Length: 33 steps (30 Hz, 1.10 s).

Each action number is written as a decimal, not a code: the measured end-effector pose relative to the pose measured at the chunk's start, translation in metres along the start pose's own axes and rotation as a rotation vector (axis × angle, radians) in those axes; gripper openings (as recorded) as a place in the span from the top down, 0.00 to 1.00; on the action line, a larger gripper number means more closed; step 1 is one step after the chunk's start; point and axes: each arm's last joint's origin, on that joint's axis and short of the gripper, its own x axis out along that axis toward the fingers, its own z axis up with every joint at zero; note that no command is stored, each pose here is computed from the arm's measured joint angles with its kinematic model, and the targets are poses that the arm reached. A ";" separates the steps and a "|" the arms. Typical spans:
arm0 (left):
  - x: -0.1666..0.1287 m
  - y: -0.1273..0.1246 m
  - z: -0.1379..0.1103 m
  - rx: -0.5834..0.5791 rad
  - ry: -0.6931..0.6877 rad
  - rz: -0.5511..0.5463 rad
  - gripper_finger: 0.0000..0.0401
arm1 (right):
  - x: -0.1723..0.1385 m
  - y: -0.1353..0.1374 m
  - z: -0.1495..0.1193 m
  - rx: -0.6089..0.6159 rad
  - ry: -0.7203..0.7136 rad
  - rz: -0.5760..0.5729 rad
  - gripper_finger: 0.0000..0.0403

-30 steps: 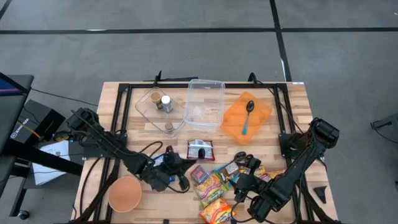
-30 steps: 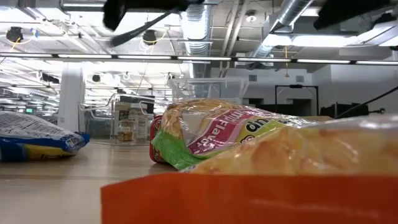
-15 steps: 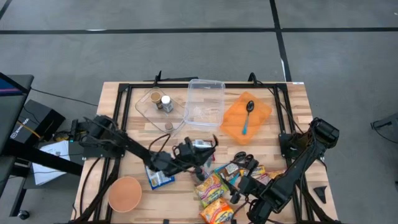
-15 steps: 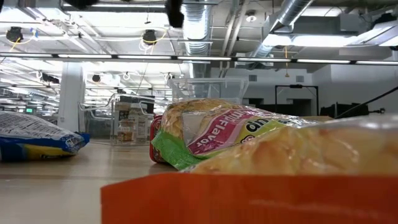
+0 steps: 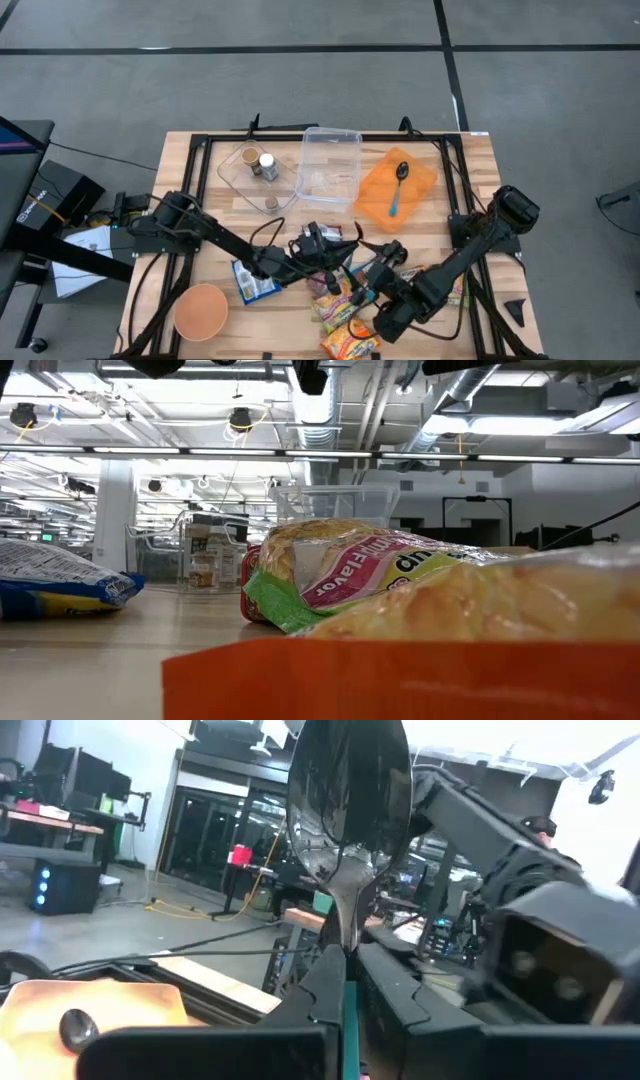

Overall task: Pick & Place Food Item
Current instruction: Put the blue spoon into the orange bin

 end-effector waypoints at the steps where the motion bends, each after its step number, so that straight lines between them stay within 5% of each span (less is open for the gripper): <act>1: -0.001 -0.001 0.001 -0.004 -0.004 -0.003 0.99 | 0.002 0.000 0.001 0.001 -0.003 -0.006 0.15; 11: -0.003 -0.004 0.000 -0.001 0.000 -0.010 0.99 | 0.002 0.002 0.010 0.031 -0.024 -0.013 0.41; 20: -0.004 -0.004 0.000 -0.002 0.000 -0.017 0.99 | -0.001 0.003 0.012 -0.045 -0.018 0.002 0.95; 27: -0.005 -0.007 0.000 -0.008 0.003 -0.065 0.97 | -0.006 0.005 0.012 -0.049 -0.026 0.014 0.98; 33: -0.006 -0.009 0.000 -0.014 0.010 -0.097 0.87 | -0.014 0.007 0.010 -0.074 -0.035 0.032 0.99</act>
